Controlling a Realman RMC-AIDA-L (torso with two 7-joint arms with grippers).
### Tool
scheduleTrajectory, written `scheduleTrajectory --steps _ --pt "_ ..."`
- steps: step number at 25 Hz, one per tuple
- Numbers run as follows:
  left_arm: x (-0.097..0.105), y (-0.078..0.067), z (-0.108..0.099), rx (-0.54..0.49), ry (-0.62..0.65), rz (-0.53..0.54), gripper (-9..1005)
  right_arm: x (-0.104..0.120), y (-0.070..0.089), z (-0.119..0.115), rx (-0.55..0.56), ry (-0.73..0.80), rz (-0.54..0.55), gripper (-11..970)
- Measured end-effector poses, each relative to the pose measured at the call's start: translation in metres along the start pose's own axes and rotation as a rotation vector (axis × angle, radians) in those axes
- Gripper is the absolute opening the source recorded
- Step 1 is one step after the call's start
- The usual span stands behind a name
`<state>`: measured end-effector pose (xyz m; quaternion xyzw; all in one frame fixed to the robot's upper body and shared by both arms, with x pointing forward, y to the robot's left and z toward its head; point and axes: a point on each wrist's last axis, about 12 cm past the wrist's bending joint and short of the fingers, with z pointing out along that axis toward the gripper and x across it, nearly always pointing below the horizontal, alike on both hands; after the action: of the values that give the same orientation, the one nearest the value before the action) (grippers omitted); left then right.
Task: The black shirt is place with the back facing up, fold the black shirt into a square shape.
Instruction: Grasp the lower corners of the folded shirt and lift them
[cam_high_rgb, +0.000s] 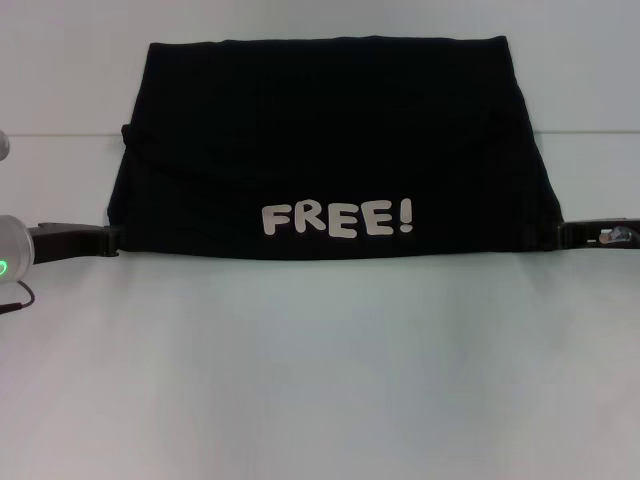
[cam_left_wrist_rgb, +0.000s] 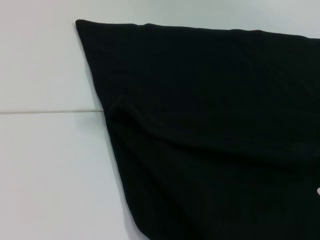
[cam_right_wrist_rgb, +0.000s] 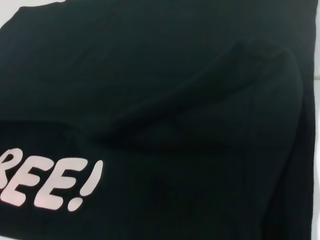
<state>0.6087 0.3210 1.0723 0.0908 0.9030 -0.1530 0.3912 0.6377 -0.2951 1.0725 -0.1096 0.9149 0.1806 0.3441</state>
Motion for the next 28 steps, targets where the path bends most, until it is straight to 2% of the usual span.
scheduleTrajectory --steps 1,12,14,16,21,28 --pt "0.000 0.000 0.000 0.000 0.000 0.000 0 0.001 0.000 0.000 -0.003 0.001 0.002 633" --pt "0.003 0.000 0.000 -0.001 0.004 -0.007 0 0.009 -0.006 -0.005 -0.008 0.010 -0.005 172" --pt "0.006 0.000 -0.001 0.008 0.010 -0.015 0 0.011 -0.008 -0.007 -0.017 0.010 -0.008 4" --pt "0.009 0.000 -0.005 0.026 0.017 -0.024 0 0.015 -0.011 -0.012 -0.039 0.007 -0.006 4" --pt "0.017 0.001 -0.029 0.100 0.031 -0.063 0 0.031 -0.019 -0.032 -0.116 -0.016 0.001 4" --pt "0.046 0.004 -0.080 0.299 0.049 -0.152 0 0.081 -0.035 -0.079 -0.252 -0.082 -0.003 3"
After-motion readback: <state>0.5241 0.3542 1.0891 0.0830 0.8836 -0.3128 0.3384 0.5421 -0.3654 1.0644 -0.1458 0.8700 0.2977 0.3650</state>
